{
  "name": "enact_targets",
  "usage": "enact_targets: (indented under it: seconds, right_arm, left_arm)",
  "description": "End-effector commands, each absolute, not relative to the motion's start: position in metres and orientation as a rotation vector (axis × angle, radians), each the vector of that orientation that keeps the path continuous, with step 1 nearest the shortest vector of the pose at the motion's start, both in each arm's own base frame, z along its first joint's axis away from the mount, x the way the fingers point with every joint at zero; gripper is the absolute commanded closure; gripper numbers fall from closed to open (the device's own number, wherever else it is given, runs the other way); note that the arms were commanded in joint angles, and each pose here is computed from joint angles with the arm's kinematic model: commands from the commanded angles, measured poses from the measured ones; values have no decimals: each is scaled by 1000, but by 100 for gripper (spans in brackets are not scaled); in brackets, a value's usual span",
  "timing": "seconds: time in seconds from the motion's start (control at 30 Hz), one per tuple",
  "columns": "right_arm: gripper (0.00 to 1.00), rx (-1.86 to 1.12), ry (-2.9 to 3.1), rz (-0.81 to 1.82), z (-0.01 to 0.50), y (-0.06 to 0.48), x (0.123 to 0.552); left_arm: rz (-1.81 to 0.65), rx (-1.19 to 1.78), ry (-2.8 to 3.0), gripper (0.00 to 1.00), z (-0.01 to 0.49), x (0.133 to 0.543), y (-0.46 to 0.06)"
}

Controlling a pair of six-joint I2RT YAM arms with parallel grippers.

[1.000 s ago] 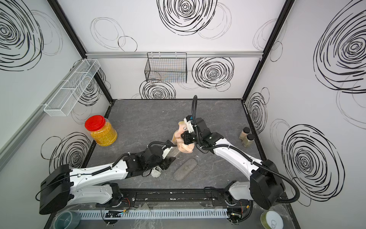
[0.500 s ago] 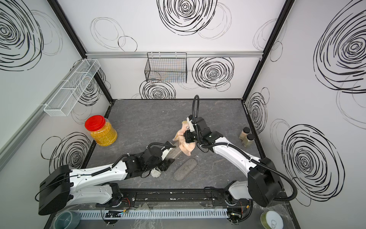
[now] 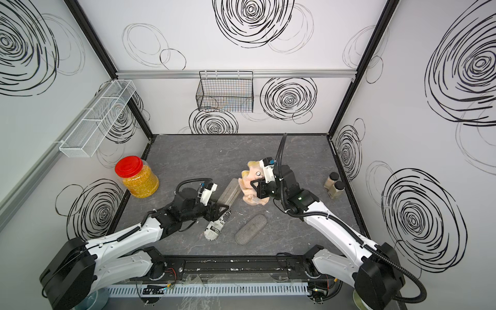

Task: Wipe the eyeglass case
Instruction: Wipe the dirt from the eyeglass case.

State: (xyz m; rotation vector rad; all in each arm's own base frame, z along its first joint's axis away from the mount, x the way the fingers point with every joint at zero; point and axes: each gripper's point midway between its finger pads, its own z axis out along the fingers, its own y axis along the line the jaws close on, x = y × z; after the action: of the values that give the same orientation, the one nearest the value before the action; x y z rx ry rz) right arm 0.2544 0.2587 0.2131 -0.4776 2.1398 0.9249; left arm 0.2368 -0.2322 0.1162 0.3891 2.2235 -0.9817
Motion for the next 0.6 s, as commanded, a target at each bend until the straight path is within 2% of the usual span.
enact_targets:
  seconds: [0.0, 0.13, 0.27, 0.47, 0.57]
  right_arm:
    - [100, -632, 2011, 1091, 236, 295, 232]
    - [100, -732, 2013, 1139, 231, 321, 218]
    - [100, -740, 2093, 1109, 217, 330, 224]
    - [100, -512, 2171, 763, 202, 293, 271]
    - [100, -525, 2121, 799, 212, 294, 267]
  left_arm:
    - [-1287, 389, 2027, 38, 170, 233, -245]
    - [-1353, 383, 2006, 38, 178, 233, -248]
    - [-1440, 369, 1957, 38, 187, 230, -252]
    - [-1442, 373, 1951, 38, 189, 228, -251]
    - [-1443, 370, 1955, 38, 187, 227, -251]
